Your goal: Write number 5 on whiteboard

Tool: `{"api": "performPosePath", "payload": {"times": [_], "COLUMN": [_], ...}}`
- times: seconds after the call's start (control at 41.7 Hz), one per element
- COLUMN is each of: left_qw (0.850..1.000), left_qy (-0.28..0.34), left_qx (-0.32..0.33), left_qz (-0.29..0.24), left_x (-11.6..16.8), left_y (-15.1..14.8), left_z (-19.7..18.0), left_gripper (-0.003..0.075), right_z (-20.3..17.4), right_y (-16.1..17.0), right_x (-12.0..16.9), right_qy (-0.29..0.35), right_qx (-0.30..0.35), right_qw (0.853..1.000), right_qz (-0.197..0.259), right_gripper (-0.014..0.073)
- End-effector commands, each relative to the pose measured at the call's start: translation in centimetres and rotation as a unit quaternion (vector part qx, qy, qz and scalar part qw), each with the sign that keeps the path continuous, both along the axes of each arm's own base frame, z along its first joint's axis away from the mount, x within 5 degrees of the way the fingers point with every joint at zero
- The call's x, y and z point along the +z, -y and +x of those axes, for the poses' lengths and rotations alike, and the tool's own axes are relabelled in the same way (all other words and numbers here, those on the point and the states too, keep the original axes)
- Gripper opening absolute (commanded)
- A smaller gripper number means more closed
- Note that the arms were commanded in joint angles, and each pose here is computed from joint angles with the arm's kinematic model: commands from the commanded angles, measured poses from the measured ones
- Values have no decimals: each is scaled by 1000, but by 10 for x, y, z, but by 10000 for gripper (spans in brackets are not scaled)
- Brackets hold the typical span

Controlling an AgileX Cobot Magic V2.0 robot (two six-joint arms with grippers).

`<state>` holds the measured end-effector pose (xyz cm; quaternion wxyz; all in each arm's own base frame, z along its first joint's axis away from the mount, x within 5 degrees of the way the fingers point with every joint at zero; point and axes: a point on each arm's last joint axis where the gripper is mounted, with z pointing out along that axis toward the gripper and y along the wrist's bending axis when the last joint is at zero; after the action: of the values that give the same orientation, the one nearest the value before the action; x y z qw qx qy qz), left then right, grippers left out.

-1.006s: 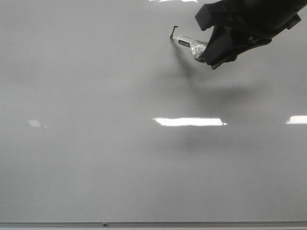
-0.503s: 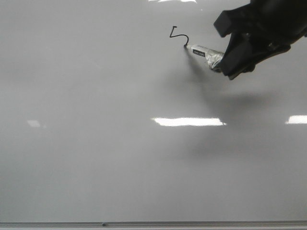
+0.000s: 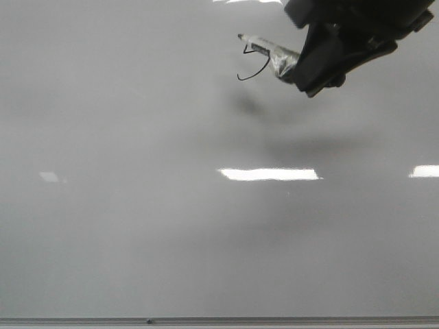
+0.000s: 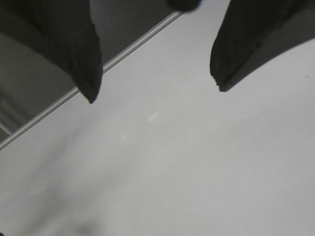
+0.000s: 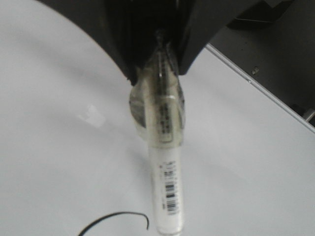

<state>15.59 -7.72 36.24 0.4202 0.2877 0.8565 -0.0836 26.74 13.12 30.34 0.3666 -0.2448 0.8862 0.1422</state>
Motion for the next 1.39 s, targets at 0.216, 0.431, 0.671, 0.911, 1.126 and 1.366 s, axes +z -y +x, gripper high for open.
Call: {"api": "performPosePath", "payload": {"times": [0.216, 0.431, 0.671, 0.911, 1.126, 1.366], "left_qw": [999, 999, 999, 999, 999, 999], "left_qy": [42, 42, 42, 42, 42, 42], "left_qx": [8, 8, 8, 8, 8, 8], "left_qz": [-33, -33, -33, -33, -33, -33], "left_x": [15, 15, 15, 15, 15, 15], "left_y": [1, 1, 1, 1, 1, 1], "left_z": [2, 2, 2, 2, 2, 2], "left_gripper": [461, 461, 461, 461, 461, 461], "right_z": [13, 22, 33, 38, 38, 45], "right_y": [12, 10, 8, 6, 7, 37], "right_x": [25, 17, 8, -1, -1, -4], "right_qy": [89, 92, 100, 87, 87, 64], "right_qx": [-30, -37, -46, -45, -46, -88], "right_qw": [996, 995, 994, 995, 995, 994], "right_qz": [12, 11, 12, 6, 5, -5], "right_gripper": [-61, -61, -61, -61, -61, -61]}}
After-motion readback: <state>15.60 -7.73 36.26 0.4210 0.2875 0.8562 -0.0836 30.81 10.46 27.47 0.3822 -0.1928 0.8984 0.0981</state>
